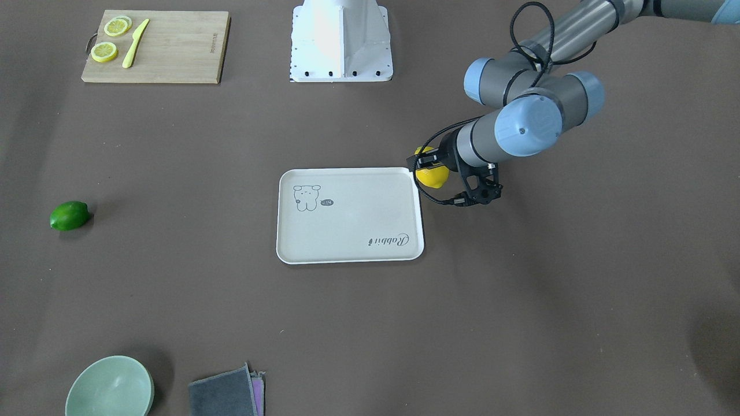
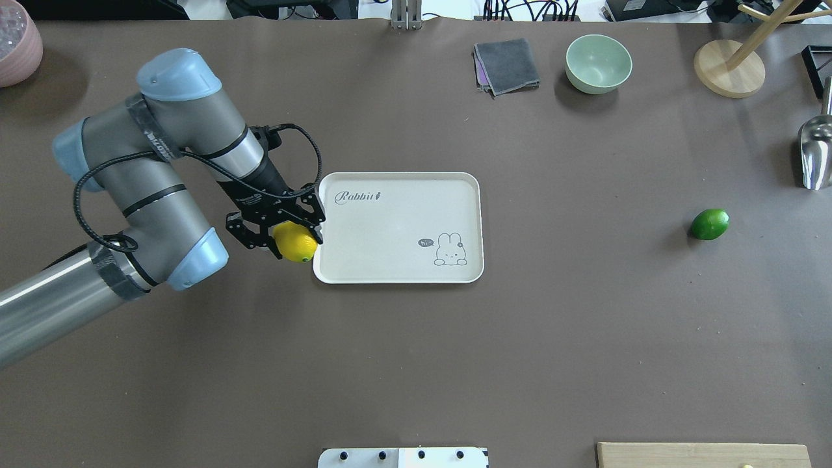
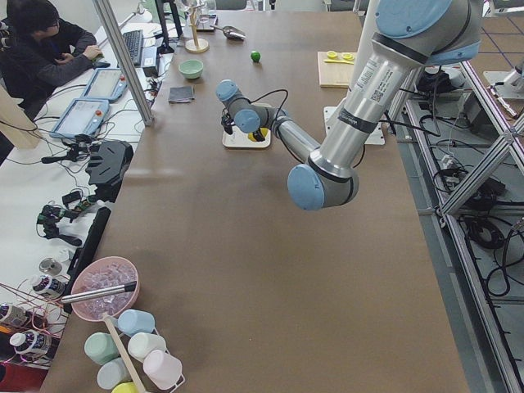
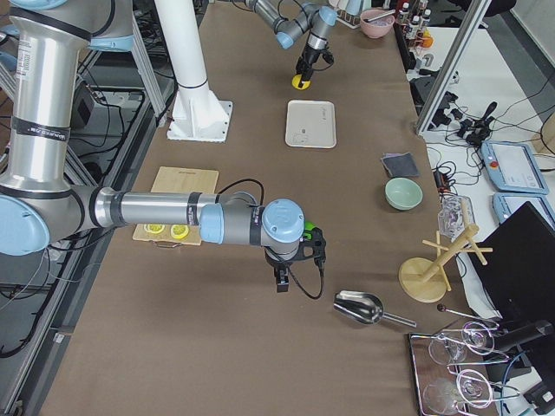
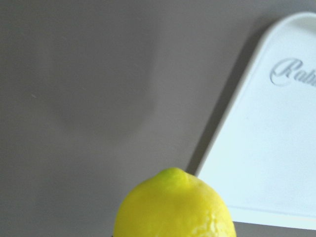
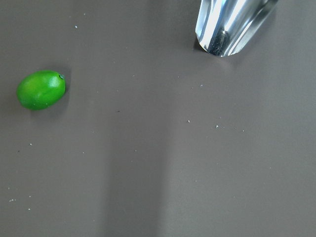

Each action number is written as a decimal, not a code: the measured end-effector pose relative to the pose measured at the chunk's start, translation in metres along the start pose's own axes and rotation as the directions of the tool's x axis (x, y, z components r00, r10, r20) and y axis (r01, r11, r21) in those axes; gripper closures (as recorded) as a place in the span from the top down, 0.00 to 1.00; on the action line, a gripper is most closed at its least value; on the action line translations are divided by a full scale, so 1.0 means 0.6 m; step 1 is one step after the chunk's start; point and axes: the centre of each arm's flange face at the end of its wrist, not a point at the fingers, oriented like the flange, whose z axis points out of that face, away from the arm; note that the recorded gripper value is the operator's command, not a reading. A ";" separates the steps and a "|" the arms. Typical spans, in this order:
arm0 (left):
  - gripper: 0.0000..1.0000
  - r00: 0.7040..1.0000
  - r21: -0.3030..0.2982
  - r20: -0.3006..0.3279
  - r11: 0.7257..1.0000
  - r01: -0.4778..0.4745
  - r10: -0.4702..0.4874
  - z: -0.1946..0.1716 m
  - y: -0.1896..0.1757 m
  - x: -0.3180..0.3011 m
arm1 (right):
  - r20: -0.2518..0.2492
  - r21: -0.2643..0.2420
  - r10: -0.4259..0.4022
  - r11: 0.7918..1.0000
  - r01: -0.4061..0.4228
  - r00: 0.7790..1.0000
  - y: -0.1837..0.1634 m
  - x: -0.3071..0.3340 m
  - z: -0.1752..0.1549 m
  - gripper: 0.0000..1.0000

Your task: Place all lemons on tray

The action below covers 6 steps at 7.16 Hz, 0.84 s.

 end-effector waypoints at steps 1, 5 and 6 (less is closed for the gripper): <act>0.00 1.000 -0.005 -0.005 1.000 0.003 -0.003 0.018 0.003 0.034 | 0.000 0.000 0.000 1.000 0.000 1.000 0.000 0.000 0.000 1.00; 0.98 0.999 0.038 -0.039 0.999 0.012 -0.010 0.079 0.020 0.066 | 0.000 0.000 0.000 1.000 0.000 1.000 0.000 0.000 0.000 1.00; 0.98 0.999 0.040 -0.041 0.999 0.011 -0.009 0.079 0.021 0.067 | 0.000 0.000 0.000 1.000 0.000 1.000 0.000 0.000 0.000 1.00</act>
